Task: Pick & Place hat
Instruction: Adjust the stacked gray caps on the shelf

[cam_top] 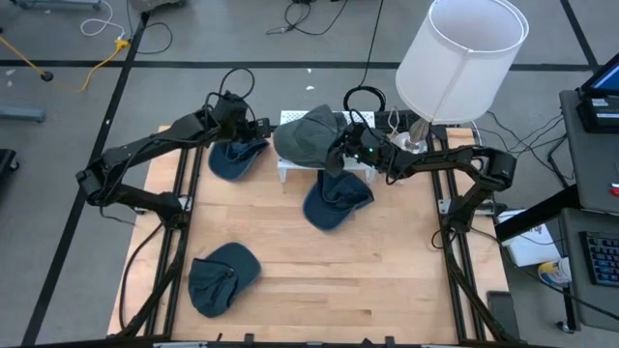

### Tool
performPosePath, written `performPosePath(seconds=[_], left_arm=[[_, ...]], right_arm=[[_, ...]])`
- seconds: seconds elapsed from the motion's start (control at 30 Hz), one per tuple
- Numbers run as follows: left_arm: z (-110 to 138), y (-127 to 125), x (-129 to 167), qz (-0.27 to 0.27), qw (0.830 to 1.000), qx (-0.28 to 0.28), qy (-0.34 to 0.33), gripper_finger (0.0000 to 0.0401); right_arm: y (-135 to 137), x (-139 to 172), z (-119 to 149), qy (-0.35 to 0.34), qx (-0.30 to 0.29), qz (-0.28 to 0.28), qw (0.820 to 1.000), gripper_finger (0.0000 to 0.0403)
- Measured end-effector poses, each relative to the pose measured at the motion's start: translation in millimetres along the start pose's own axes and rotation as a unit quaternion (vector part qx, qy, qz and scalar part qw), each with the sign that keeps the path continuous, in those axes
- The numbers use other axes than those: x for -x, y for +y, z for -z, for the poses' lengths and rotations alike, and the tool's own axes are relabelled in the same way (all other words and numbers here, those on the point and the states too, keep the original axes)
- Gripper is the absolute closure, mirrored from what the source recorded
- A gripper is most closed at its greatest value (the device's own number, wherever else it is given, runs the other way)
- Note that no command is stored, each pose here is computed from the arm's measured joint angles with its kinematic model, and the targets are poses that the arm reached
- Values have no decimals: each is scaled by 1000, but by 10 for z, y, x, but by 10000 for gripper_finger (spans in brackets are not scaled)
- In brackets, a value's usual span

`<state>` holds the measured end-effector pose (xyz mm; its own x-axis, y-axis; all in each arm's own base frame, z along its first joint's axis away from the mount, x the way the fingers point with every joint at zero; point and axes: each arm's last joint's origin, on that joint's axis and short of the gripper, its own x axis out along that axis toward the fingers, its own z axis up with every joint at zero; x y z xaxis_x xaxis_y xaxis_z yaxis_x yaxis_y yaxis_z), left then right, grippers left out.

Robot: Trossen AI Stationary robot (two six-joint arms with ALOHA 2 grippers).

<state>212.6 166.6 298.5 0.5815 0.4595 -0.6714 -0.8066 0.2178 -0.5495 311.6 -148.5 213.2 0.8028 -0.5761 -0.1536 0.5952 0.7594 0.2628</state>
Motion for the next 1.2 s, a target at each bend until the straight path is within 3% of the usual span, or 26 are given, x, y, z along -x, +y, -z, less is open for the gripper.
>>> performPosePath(seconds=[0.2, 0.43, 0.67, 0.93, 1.2], left_arm=[[2, -2, 0, 2, 1000, -3, 3, 384], [3, -2, 0, 4, 1000, -9, 5, 384], [6, -6, 0, 10, 1000, -12, 10, 384], [6, -6, 0, 10, 1000, -12, 10, 384], [6, -7, 0, 11, 1000, -12, 11, 384]], right_arm=[[78, -148, -134, -16, 19, -12, 1000, 264], [68, -192, -186, 12, 51, 0, 999, 264], [42, -178, -104, 60, 61, 12, 996, 262], [63, -132, -220, 29, 74, 18, 997, 262], [43, -21, -298, 51, 119, 46, 991, 267]])
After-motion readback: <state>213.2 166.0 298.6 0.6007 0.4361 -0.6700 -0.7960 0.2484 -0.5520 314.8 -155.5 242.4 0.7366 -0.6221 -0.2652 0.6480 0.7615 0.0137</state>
